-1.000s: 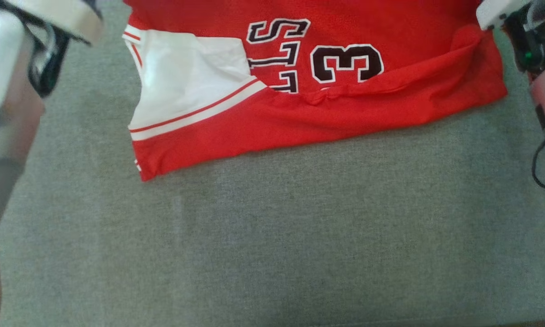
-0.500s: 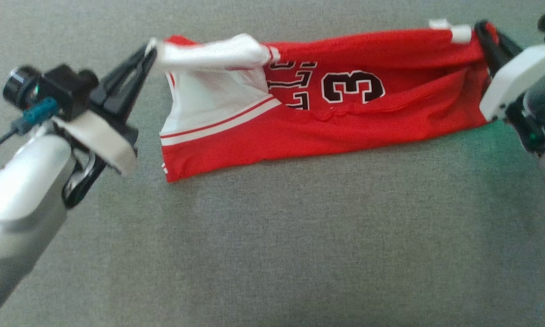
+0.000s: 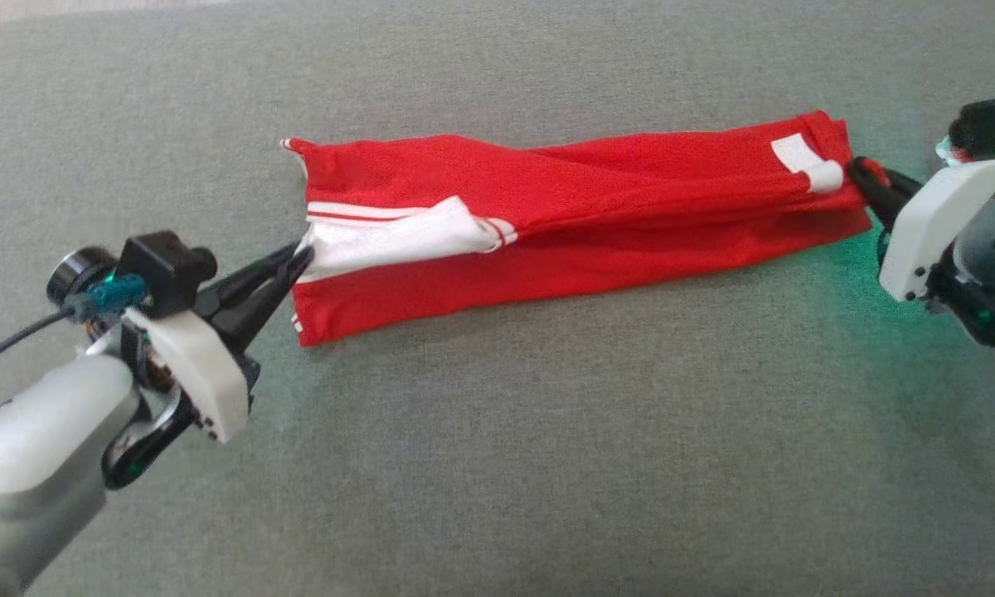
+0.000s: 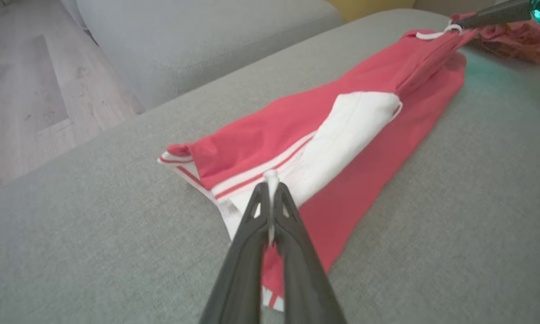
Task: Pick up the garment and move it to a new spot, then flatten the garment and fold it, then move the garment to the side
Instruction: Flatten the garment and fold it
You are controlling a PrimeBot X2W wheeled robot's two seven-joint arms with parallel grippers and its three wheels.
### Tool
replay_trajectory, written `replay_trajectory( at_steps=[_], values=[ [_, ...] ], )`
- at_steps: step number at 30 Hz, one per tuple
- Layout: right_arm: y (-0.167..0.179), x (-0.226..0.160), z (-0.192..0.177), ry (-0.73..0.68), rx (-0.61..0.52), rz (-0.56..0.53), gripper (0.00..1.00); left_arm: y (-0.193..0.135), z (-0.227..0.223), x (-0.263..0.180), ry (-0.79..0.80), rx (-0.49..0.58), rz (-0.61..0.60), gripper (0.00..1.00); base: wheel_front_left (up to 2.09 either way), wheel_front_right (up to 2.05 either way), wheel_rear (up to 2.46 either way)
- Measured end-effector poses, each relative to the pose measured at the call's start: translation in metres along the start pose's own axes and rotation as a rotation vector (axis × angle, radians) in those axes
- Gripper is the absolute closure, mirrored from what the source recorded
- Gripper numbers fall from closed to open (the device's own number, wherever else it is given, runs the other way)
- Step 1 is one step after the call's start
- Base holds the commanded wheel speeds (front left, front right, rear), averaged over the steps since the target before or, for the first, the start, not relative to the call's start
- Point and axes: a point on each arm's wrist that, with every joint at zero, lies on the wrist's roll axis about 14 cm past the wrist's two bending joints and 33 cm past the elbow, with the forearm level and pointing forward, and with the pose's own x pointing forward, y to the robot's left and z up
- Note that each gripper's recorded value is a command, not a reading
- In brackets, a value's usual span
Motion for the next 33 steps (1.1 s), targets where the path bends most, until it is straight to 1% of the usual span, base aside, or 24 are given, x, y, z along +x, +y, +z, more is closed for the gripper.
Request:
replay_trajectory(
  at_steps=[4, 9, 14, 15, 16, 17, 19, 23, 27, 31, 33],
  values=[
    [0.005, -0.004, -0.004, 0.026, 0.000, 0.018, 1.00, -0.006, -0.013, -0.001, 0.059, 0.001, -0.026, 1.00, 0.00, 0.00, 0.00],
    [0.001, -0.008, -0.008, 0.043, -0.001, 0.015, 1.00, -0.013, -0.019, 0.002, 0.082, 0.003, -0.051, 1.00, 0.00, 0.00, 0.00],
    [0.002, -0.009, -0.018, 0.066, 0.002, 0.016, 1.00, -0.012, -0.025, 0.007, 0.099, 0.001, -0.047, 1.00, 0.00, 0.00, 0.00],
    [0.004, -0.009, -0.023, 0.079, 0.006, 0.018, 0.64, -0.013, -0.026, 0.009, 0.101, -0.002, -0.047, 1.00, 0.00, 0.00, 0.00],
    [0.005, -0.008, -0.027, 0.086, 0.011, 0.020, 0.00, -0.013, -0.027, 0.011, 0.101, -0.009, -0.047, 0.85, 0.00, 0.00, 0.00],
    [0.007, -0.007, -0.030, 0.089, 0.015, 0.023, 0.00, -0.013, -0.028, 0.012, 0.102, -0.013, -0.046, 0.01, 0.00, 0.00, 0.00],
    [0.008, -0.006, -0.031, 0.086, 0.020, 0.024, 0.00, -0.013, -0.026, 0.014, 0.086, -0.018, -0.037, 0.00, 0.00, 0.00, 0.00],
    [-0.003, -0.010, -0.007, -0.040, 0.060, -0.008, 0.00, 0.001, 0.001, 0.019, -0.056, -0.032, 0.052, 0.00, 0.00, 0.00, 0.00],
    [-0.006, -0.020, 0.036, -0.263, 0.128, -0.022, 0.00, 0.020, 0.042, 0.016, -0.234, -0.089, 0.168, 0.00, 0.00, 0.00, 0.00],
    [-0.004, -0.036, 0.074, -0.487, 0.144, -0.031, 0.00, 0.037, 0.075, 0.004, -0.382, -0.187, 0.282, 0.00, 0.00, 0.00, 0.00],
    [0.000, -0.042, 0.083, -0.555, 0.145, -0.030, 0.00, 0.039, 0.096, -0.006, -0.476, -0.210, 0.322, 0.00, 0.00, 0.00, 0.00]
  ],
)
